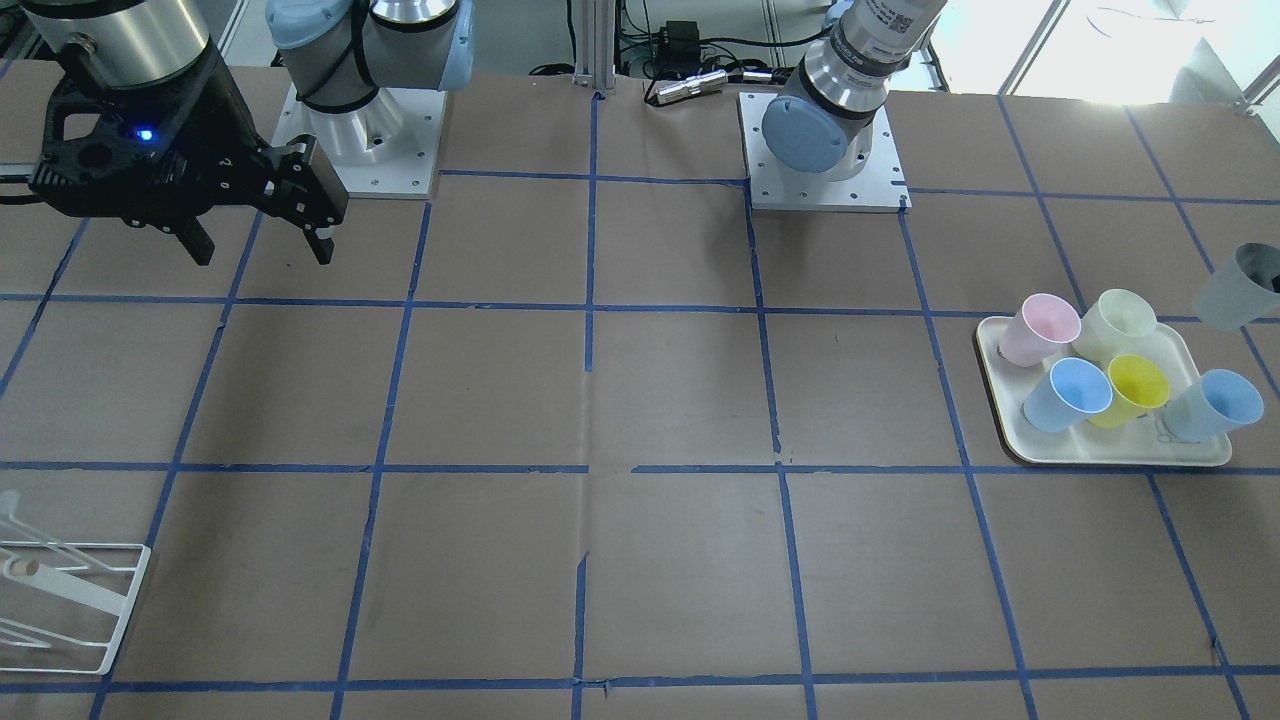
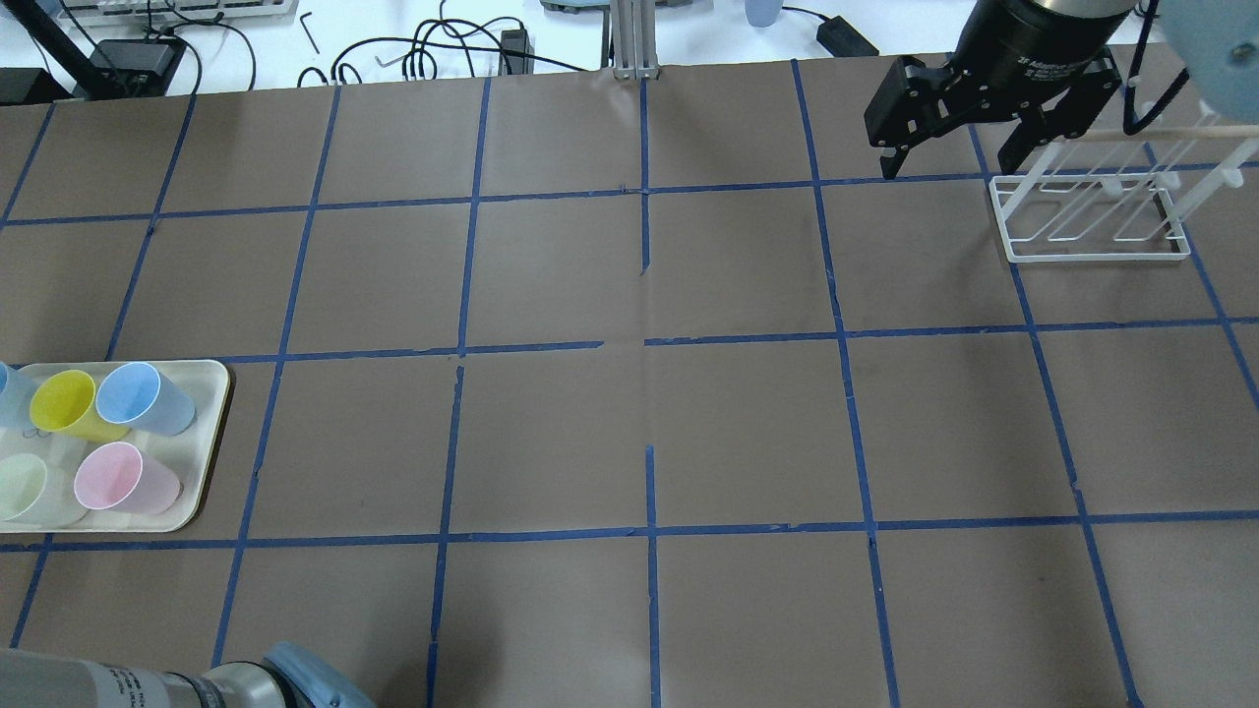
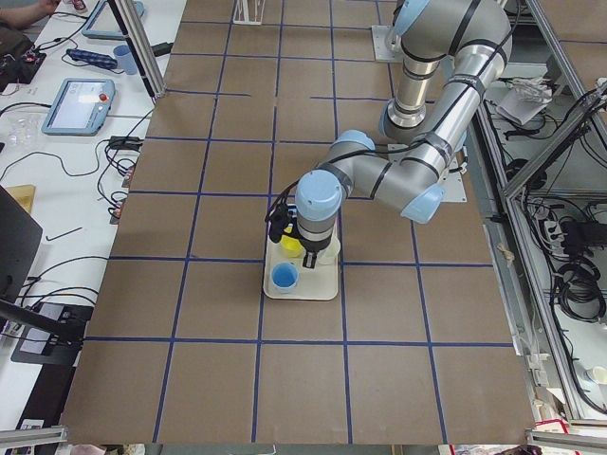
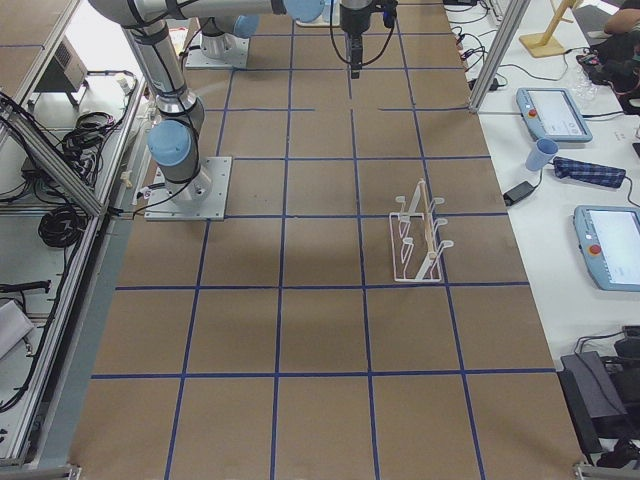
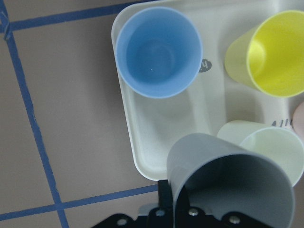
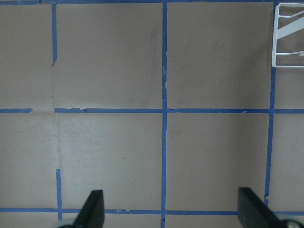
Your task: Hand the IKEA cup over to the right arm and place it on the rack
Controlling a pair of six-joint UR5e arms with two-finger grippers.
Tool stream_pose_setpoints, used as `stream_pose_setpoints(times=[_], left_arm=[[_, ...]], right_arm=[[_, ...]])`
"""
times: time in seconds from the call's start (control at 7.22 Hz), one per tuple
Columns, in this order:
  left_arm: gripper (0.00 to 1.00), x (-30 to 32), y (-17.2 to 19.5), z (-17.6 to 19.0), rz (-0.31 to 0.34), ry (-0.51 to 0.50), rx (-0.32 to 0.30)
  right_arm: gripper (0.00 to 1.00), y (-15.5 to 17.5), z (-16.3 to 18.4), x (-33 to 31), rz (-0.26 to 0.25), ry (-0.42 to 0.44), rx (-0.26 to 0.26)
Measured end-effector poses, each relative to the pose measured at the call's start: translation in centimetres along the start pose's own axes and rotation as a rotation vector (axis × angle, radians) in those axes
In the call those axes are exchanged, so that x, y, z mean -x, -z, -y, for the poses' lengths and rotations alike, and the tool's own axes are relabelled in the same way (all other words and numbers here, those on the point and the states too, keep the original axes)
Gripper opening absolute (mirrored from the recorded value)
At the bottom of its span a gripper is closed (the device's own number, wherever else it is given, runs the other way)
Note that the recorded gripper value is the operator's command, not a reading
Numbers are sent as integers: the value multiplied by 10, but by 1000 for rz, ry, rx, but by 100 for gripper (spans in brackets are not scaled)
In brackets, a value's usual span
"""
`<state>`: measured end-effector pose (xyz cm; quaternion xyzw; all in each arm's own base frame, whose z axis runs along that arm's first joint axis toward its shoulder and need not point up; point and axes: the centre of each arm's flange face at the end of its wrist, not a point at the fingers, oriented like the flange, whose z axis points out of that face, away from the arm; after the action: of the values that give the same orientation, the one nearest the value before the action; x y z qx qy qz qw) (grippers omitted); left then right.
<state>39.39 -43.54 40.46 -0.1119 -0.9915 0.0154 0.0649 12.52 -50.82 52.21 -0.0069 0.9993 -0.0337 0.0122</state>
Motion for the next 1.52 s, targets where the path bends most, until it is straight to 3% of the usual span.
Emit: stream_pose_setpoints(times=[0.28,0.69,1.25,1.52], left_arm=[[0,-88,12,53,-186,10,-78],[0,-243,-10,134,-479,32,-101],[0,-398,-84,175,-1031,158,-193],[0,-470,-100,189,-1243,200,-240]], right_arm=[[100,0,0,-1,0,0,4],[100,0,-1,-1,-2,-1,4],[100,1,-2,-1,-2,3,3],[100,1,-2,-2,-2,0,3]])
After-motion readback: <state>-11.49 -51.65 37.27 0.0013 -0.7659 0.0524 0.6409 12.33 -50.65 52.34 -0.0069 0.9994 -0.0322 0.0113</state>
